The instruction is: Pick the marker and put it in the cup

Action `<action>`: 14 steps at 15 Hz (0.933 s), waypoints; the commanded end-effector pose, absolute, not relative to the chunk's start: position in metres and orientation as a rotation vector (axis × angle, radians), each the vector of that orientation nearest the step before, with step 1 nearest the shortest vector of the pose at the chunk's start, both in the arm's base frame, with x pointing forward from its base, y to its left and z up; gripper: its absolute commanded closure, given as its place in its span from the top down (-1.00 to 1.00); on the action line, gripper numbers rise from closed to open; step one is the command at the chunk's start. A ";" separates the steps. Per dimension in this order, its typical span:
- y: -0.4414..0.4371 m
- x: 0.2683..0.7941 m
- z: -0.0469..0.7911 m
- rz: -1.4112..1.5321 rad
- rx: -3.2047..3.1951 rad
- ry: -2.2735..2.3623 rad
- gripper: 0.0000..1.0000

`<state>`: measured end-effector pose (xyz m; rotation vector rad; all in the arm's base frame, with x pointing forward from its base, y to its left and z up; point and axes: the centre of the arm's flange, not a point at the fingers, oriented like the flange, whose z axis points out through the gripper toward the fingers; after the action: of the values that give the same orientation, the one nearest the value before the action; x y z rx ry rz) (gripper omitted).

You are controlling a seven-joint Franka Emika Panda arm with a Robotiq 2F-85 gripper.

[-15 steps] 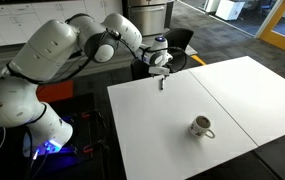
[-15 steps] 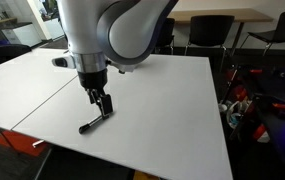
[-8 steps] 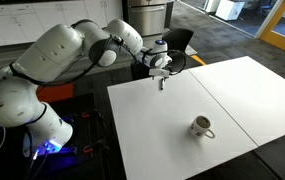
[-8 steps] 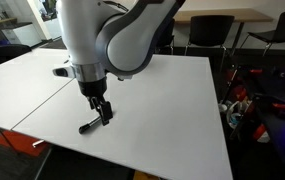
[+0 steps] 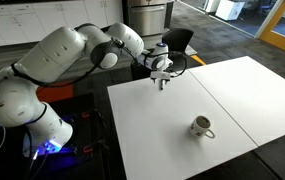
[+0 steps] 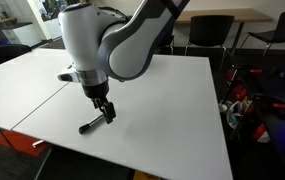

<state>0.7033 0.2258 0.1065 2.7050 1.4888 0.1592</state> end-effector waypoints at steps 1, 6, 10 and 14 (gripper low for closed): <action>0.227 0.718 0.105 0.105 2.679 1.491 0.98; 0.227 0.724 0.101 0.067 2.683 1.491 0.86; 0.231 0.729 0.098 0.062 2.683 1.497 0.92; 0.233 0.733 0.095 0.052 2.685 1.499 0.77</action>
<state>0.7184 0.2279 0.0953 2.7138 1.4699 0.0857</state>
